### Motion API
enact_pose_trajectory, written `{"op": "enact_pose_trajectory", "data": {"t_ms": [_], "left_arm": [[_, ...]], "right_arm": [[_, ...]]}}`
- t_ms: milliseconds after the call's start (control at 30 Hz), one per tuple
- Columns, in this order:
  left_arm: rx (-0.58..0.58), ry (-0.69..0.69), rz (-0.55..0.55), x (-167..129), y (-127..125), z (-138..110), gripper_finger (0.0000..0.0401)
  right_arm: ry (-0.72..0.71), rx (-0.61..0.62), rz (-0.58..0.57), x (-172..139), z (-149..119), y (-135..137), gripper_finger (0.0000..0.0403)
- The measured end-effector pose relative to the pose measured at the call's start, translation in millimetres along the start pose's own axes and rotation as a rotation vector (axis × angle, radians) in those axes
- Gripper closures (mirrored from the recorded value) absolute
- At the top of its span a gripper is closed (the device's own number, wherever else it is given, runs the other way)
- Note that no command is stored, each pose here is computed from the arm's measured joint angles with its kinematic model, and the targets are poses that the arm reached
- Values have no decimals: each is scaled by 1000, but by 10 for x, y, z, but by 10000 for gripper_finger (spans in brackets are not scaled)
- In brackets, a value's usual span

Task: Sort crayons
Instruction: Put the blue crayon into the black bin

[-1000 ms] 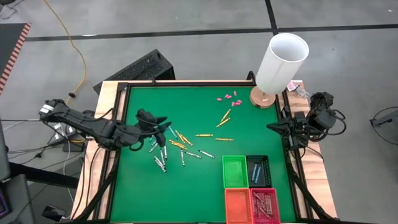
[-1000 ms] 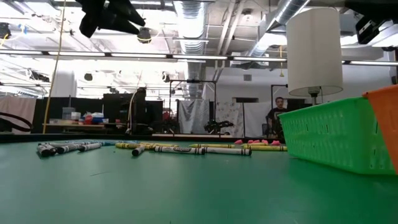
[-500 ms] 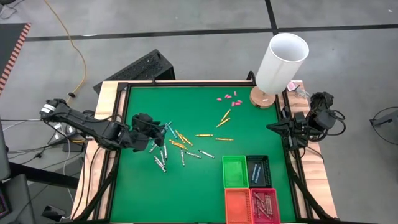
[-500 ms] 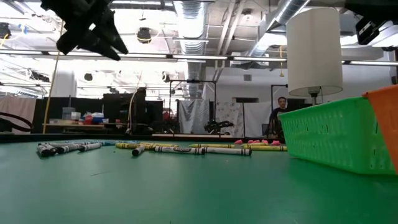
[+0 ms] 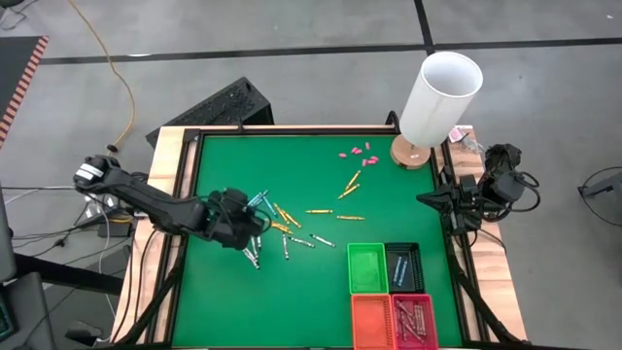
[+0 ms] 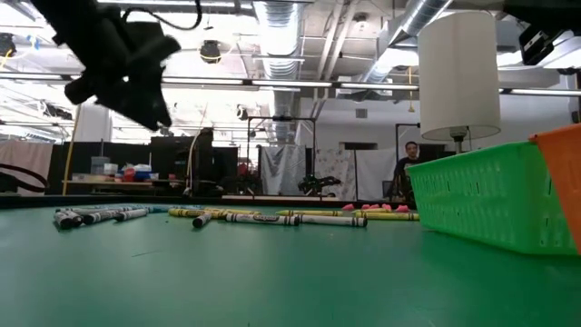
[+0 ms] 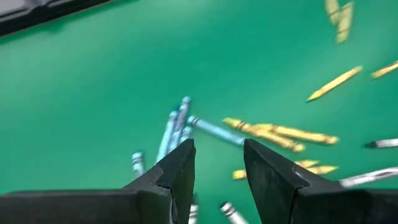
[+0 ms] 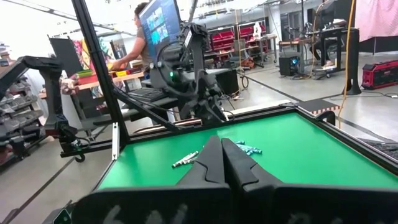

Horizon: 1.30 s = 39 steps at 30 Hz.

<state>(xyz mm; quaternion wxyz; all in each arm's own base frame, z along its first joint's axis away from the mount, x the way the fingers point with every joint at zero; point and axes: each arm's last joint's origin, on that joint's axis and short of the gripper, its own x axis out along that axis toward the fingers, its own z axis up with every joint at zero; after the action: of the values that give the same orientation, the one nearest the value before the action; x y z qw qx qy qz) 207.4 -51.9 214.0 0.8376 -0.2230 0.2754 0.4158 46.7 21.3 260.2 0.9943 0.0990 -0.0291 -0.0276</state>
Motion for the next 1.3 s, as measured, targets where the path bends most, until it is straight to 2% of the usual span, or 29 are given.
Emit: {"op": "enact_pose_trajectory", "data": {"t_ms": [233,400,567,767,1033,1300], "left_arm": [[-67,163,195,101,181,-93,266],[-89,173,216,99,201,-102,238],[-72,277,261,178,229,-157,211],[-89,326,329,299,403,-254,205],[-76,337,252,403,404,-317,205],[-108,321,224,538,517,-470,211]], "right_arm": [[0,-1,0,0,0,0,403],[0,-1,0,0,0,0,403],[0,-4,0,0,0,0,403],[1,-4,0,0,-1,0,403],[2,-18,0,0,-3,0,403],[2,-19,0,0,-2,0,403]]}}
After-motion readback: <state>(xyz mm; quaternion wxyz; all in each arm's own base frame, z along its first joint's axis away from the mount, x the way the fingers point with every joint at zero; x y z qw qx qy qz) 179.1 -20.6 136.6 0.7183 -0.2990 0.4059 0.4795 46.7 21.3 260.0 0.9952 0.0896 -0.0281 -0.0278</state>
